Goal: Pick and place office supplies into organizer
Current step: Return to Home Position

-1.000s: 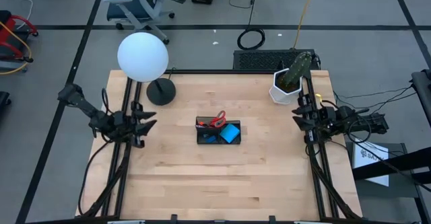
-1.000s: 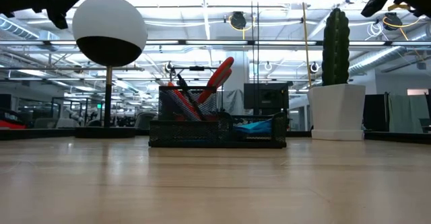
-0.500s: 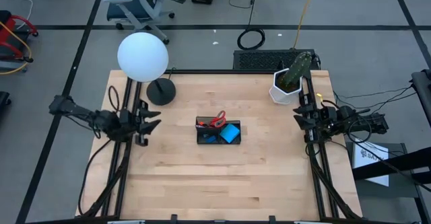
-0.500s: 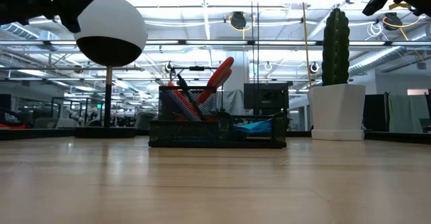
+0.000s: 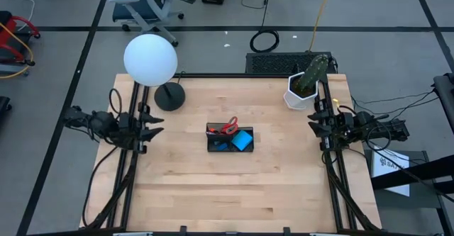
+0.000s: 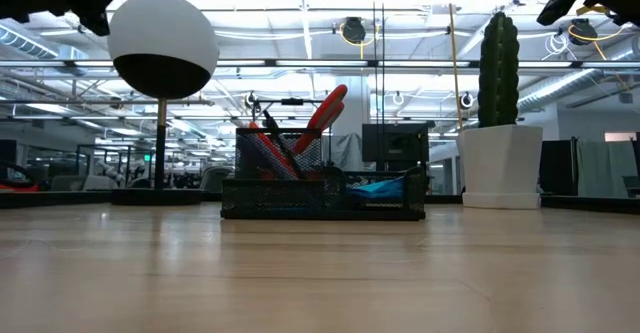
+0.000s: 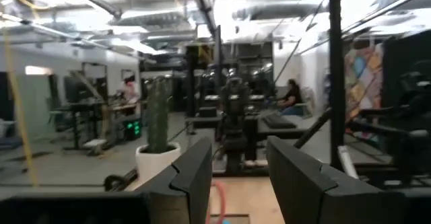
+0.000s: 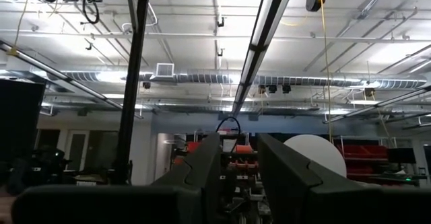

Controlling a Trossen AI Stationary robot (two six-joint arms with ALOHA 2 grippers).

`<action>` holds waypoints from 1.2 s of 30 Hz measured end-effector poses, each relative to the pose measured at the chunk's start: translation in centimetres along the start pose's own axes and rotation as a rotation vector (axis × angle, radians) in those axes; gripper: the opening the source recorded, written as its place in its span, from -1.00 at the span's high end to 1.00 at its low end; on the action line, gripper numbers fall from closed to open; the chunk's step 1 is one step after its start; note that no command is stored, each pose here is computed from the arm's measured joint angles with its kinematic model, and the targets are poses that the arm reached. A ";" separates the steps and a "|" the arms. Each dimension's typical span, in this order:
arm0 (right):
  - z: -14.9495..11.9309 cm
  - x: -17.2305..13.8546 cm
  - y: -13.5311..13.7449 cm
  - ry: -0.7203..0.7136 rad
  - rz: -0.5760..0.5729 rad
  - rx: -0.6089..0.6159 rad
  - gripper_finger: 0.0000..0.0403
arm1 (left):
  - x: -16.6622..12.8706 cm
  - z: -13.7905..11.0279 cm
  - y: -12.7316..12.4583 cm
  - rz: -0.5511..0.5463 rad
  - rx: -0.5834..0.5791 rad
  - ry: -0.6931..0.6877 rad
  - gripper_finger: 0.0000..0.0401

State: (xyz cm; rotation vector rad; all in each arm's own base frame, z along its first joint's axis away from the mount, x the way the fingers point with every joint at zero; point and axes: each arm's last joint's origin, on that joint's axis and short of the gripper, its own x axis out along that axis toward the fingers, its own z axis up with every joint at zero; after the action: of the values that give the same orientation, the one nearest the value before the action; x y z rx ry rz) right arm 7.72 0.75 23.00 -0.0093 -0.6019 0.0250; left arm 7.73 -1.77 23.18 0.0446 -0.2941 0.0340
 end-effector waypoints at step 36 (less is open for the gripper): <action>0.1 -0.3 -0.1 -0.084 -0.018 -0.034 0.55 | 0.3 -3.0 0.8 -0.001 0.011 -0.107 0.28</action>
State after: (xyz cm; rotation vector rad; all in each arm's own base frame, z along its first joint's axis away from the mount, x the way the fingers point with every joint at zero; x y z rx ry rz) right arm 7.43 0.69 22.89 -0.0357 -0.6867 -0.0027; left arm 8.89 -0.85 20.42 0.0572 -0.4011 0.0326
